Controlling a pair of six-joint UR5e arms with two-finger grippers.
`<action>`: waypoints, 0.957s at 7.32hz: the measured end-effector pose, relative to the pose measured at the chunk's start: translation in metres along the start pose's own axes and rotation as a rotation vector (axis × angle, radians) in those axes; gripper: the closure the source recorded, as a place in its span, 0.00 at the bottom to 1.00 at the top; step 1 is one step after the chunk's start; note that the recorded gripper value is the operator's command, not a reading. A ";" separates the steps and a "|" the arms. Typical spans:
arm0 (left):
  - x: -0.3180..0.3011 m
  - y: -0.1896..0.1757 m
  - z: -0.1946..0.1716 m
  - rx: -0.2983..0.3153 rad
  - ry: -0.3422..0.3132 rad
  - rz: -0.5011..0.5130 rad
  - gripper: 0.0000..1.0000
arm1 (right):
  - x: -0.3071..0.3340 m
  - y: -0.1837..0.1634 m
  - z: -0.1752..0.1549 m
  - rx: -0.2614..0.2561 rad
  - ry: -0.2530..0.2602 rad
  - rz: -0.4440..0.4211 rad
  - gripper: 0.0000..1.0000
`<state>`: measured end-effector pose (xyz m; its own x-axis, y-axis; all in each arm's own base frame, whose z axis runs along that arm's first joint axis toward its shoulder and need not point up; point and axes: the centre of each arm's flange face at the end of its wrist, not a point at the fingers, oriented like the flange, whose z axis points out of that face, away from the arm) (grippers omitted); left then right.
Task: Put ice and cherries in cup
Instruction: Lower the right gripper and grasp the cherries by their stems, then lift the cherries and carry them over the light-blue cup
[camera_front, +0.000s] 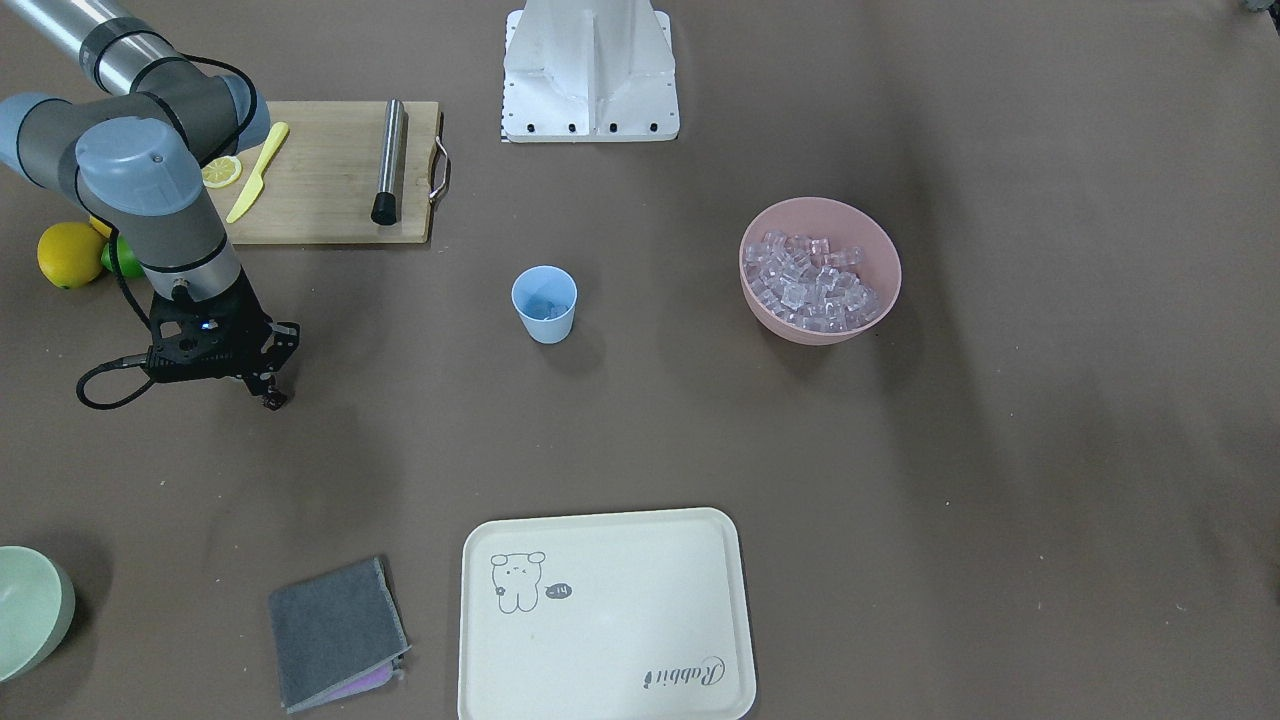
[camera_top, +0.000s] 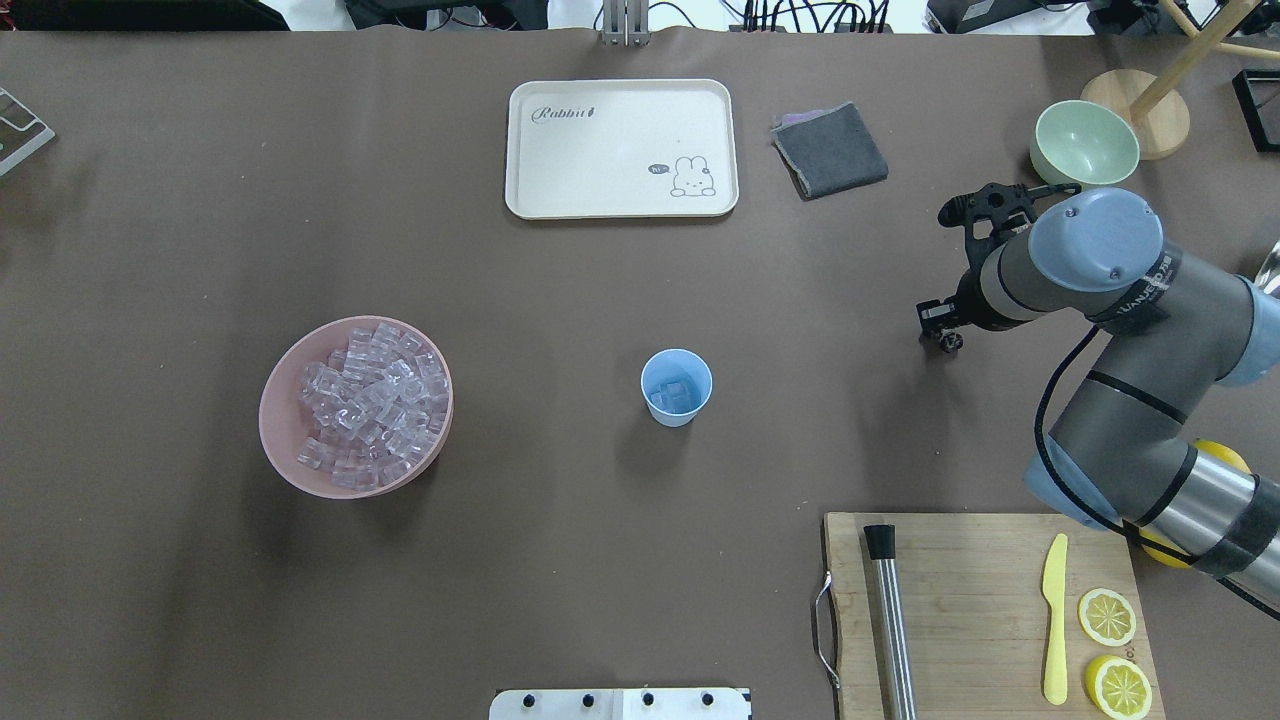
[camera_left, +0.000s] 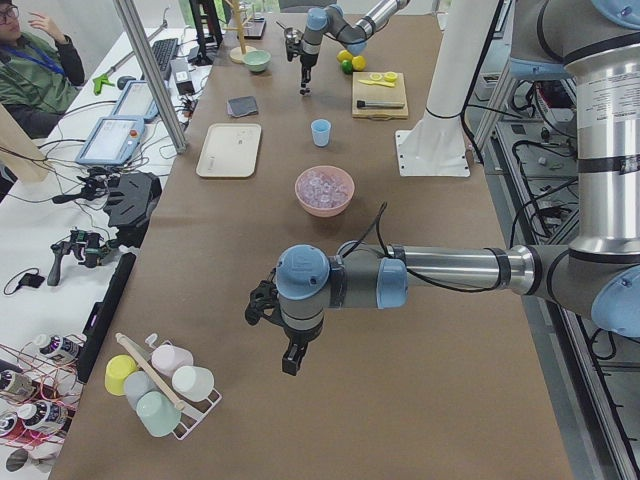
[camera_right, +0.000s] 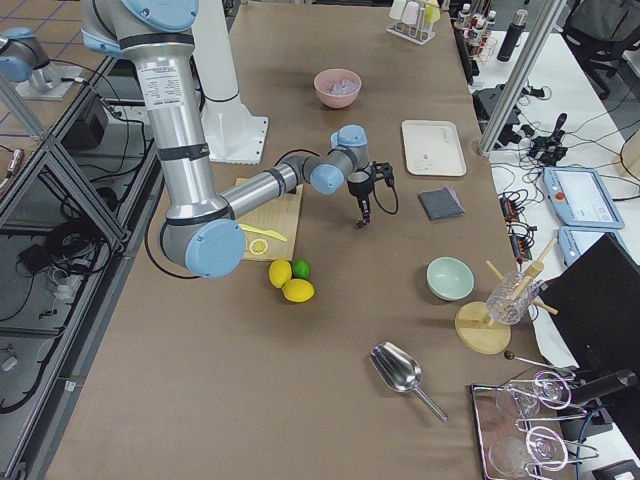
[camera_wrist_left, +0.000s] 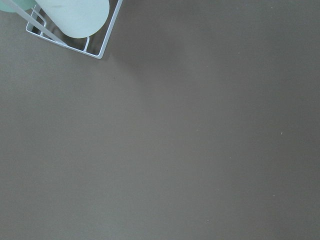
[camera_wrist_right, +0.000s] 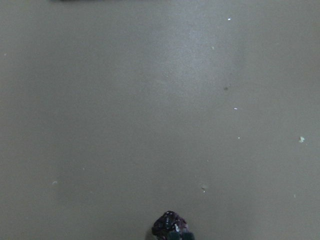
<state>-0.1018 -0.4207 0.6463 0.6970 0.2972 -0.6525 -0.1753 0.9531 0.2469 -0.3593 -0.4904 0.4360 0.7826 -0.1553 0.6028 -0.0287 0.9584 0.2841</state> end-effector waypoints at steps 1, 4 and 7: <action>0.000 0.000 0.000 0.000 0.000 0.000 0.02 | -0.006 -0.008 -0.007 0.012 -0.011 0.002 1.00; 0.000 0.000 0.000 0.000 0.001 -0.001 0.02 | -0.042 -0.032 -0.033 0.030 -0.055 0.115 1.00; 0.000 0.001 0.000 0.001 0.000 -0.001 0.02 | -0.114 -0.045 -0.074 0.048 -0.141 0.396 1.00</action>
<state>-0.1023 -0.4203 0.6465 0.6969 0.2964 -0.6530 -0.1741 0.9533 0.2469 -0.4010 -0.4985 0.2994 0.6130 0.1882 0.7673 -0.3416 0.9389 0.0426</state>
